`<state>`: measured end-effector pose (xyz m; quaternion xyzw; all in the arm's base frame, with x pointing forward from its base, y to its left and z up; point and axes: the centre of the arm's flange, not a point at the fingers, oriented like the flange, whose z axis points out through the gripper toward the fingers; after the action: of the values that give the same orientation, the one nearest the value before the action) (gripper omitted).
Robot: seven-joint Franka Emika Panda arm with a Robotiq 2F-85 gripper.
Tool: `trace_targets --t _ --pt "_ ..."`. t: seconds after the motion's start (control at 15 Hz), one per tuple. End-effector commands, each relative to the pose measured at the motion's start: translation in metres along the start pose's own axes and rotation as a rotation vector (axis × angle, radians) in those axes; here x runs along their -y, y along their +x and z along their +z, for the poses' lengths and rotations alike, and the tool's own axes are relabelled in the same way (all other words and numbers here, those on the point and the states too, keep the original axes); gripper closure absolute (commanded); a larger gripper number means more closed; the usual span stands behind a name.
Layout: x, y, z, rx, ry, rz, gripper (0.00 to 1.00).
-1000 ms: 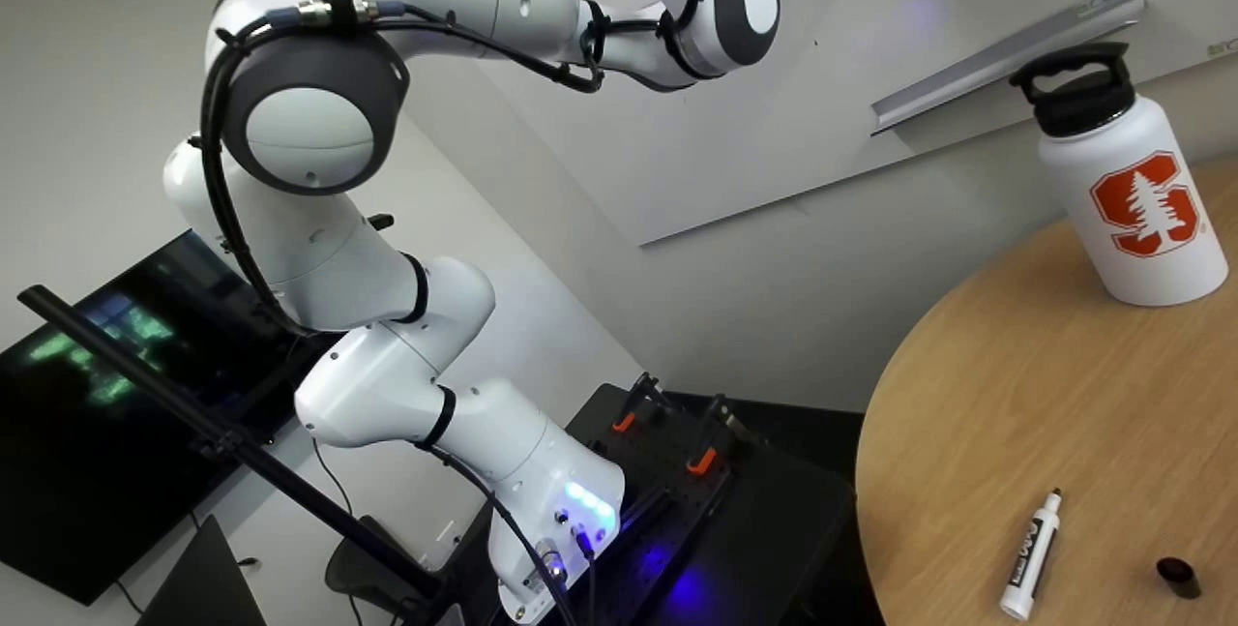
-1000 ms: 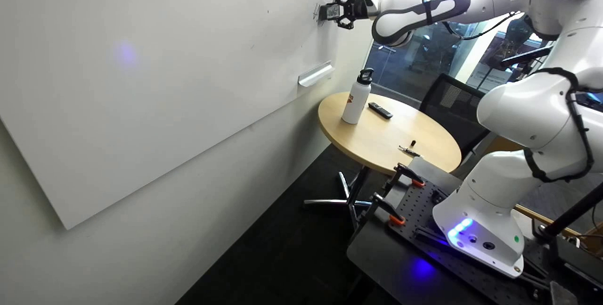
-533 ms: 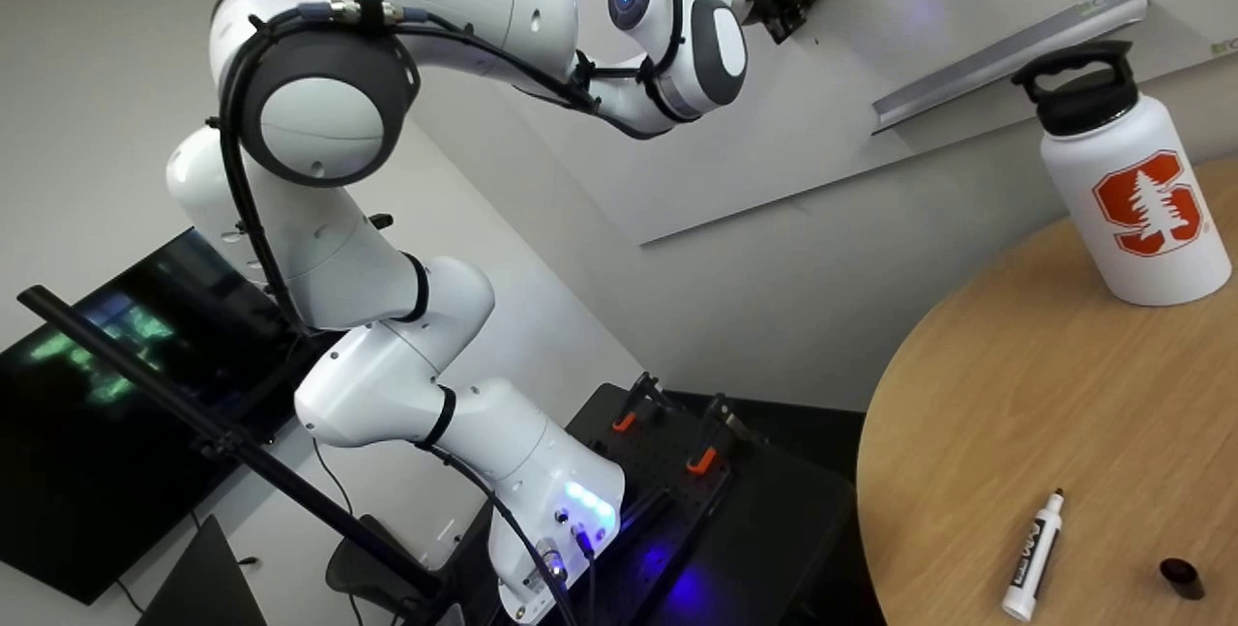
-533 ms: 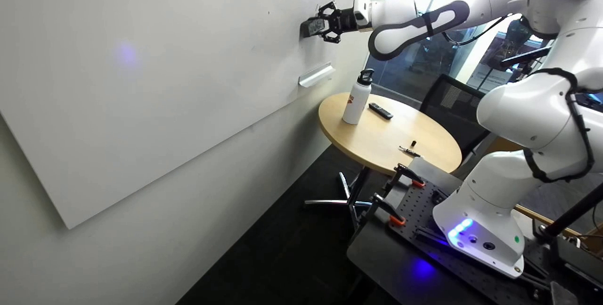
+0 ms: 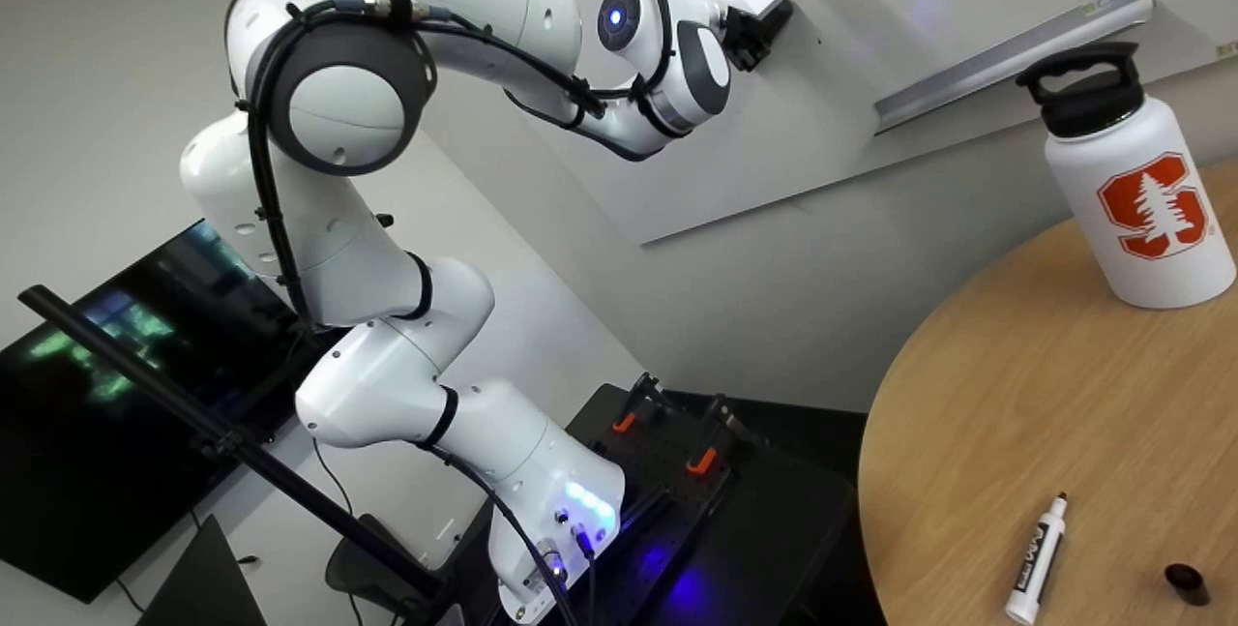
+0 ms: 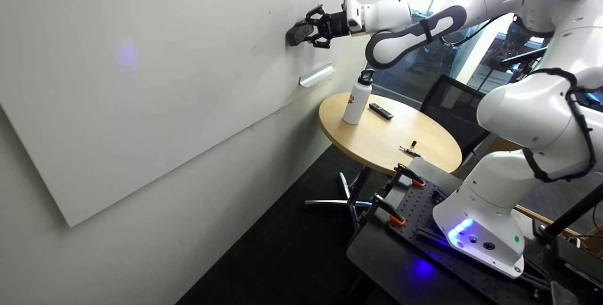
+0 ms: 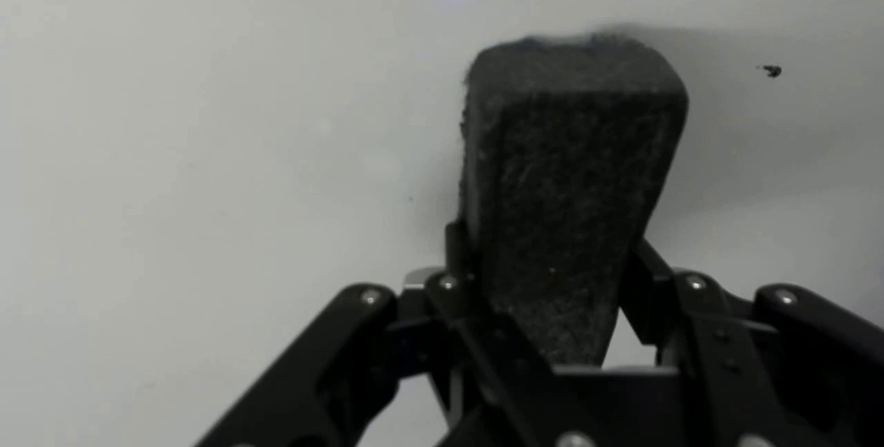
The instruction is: Take the eraser and erase the writings on the whiteboard
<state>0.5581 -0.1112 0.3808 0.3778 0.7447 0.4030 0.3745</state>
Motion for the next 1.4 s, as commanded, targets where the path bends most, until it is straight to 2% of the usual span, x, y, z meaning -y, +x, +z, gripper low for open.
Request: trace_targets --t 0.0,0.2,0.33,0.67,1.07,1.33 --pt "-0.034 -0.016 -0.005 0.090 -0.110 -0.063 0.73" --pt "-0.044 -0.040 -0.022 0.144 -0.129 -0.061 0.73" --pt "-0.041 -0.052 -0.020 0.164 -0.110 -0.050 0.73" --pt "-0.008 -0.074 -0.007 0.212 -0.069 -0.040 0.73" --pt "0.035 -0.132 -0.016 0.320 0.012 0.051 0.73" --pt "0.054 -0.147 -0.008 0.335 0.062 0.088 0.73"
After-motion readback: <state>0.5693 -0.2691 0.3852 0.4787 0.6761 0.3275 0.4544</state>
